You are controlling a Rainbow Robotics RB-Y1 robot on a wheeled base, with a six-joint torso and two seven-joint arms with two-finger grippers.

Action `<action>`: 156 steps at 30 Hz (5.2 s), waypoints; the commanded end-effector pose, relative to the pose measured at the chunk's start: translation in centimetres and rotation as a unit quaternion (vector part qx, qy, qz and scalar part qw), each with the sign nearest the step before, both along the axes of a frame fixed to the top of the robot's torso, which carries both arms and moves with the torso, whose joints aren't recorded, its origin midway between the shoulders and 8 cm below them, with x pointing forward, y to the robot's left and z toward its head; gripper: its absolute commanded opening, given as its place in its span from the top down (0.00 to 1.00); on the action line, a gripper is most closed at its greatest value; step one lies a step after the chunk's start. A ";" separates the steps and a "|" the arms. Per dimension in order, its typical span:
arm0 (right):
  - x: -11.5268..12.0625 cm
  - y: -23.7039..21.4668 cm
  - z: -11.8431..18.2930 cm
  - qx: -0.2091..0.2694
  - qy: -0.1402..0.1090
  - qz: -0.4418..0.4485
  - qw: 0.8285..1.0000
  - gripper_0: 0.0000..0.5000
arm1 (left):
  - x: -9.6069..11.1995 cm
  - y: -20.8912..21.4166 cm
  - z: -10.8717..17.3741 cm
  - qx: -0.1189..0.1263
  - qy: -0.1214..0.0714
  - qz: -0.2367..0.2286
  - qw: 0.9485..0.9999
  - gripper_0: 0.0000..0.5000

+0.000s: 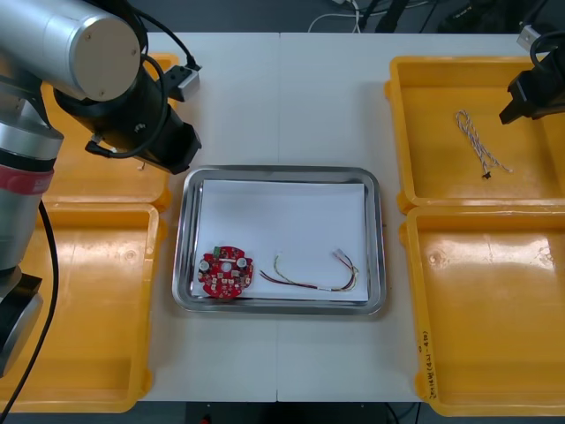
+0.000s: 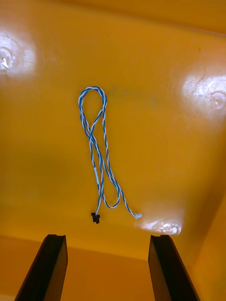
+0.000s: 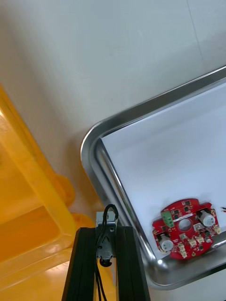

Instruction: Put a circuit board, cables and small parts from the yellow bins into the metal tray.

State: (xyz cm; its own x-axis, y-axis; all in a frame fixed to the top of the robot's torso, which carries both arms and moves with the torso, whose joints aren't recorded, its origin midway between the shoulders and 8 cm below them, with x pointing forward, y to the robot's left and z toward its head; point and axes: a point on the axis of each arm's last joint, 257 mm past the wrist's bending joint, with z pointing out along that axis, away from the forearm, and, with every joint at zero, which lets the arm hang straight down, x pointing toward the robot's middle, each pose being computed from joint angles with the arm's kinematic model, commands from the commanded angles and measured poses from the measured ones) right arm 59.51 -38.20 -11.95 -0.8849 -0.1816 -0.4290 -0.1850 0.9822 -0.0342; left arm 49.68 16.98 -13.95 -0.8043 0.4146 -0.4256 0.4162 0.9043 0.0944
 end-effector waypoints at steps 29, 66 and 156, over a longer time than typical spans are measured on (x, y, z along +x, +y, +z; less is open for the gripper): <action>6.2 1.9 0.4 -0.030 -0.098 0.034 0.994 0.00 | 0.5 -7.8 -7.1 -0.027 0.018 0.016 0.999 1.00; 6.2 0.4 -0.8 -0.026 -0.083 0.011 0.996 0.00 | 1.2 -6.0 -12.2 -0.017 0.028 0.038 0.999 1.00; 4.7 1.1 -7.2 -0.057 -0.057 0.087 0.993 1.00 | 5.9 17.6 6.0 -0.011 -0.026 0.149 0.988 0.00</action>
State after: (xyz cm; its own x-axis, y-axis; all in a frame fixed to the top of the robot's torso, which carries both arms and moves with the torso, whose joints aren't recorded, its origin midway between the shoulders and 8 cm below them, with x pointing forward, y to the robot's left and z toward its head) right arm 64.31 -35.78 -20.31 -0.7966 -0.3158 -0.5154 -0.3025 0.9465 -0.1124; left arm 53.73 31.96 -12.00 -0.9135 0.1078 -0.3923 0.1056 0.9940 0.0271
